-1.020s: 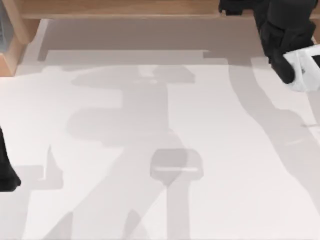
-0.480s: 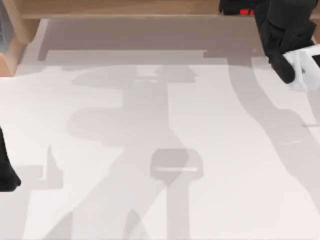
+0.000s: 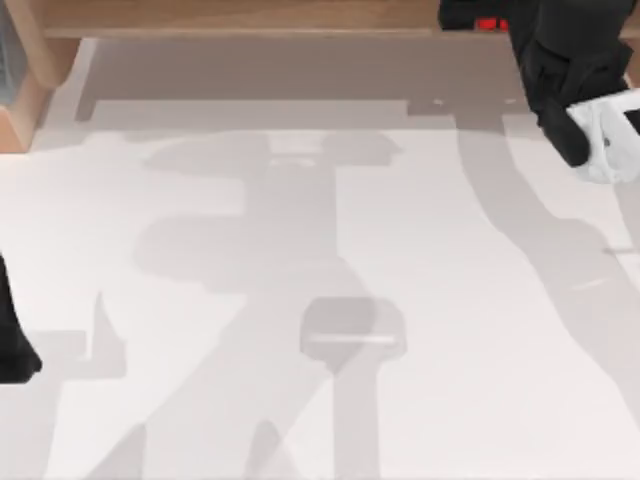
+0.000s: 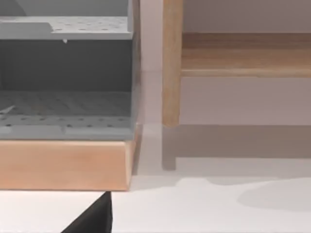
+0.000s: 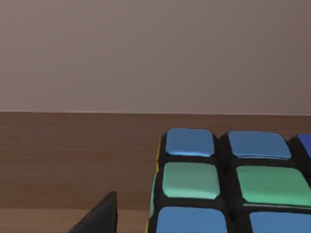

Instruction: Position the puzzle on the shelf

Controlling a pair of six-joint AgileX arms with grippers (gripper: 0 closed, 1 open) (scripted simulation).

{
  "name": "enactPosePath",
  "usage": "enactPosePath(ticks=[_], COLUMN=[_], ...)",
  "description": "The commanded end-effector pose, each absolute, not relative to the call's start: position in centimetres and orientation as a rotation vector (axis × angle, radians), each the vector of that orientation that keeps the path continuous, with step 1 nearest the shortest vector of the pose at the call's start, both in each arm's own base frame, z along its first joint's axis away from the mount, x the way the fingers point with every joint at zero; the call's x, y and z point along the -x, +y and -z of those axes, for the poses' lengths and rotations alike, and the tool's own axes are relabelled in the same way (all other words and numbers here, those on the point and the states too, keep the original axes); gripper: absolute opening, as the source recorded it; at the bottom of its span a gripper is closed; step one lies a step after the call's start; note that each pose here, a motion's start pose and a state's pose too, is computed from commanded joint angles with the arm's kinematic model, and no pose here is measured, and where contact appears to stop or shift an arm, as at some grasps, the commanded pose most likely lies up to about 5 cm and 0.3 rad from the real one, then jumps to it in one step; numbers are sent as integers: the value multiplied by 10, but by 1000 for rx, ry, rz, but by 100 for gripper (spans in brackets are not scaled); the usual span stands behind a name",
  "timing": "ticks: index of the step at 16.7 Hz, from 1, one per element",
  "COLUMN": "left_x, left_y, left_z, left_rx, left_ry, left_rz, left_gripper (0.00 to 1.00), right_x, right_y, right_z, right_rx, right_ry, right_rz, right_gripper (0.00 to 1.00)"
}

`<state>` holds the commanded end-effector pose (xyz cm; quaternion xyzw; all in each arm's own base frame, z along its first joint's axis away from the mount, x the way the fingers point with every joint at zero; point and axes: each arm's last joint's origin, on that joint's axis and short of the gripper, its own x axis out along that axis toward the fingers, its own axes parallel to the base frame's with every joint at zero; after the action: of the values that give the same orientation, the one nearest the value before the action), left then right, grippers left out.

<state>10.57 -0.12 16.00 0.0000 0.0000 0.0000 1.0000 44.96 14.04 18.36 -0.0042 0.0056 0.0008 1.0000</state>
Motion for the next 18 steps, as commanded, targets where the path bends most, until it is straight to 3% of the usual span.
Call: enactPosePath(ticks=[4, 8, 13, 18], left_x=[-106, -106, -106, -106], left_y=[-1, -1, -1, -1], left_z=[-160, -160, -160, -160], left_rx=[0, 0, 0, 0], left_ry=[0, 0, 0, 0], left_rz=[0, 0, 0, 0], left_gripper=[100, 100, 100, 100], right_x=[-442, -414, -355, -287], right_y=[134, 109, 56, -2], right_z=[-181, -167, -116, -78], right_rx=[39, 142, 313, 495], right_ry=[20, 38, 105, 87], right_rz=[-47, -221, -543, -700], right_gripper=[100, 100, 100, 100])
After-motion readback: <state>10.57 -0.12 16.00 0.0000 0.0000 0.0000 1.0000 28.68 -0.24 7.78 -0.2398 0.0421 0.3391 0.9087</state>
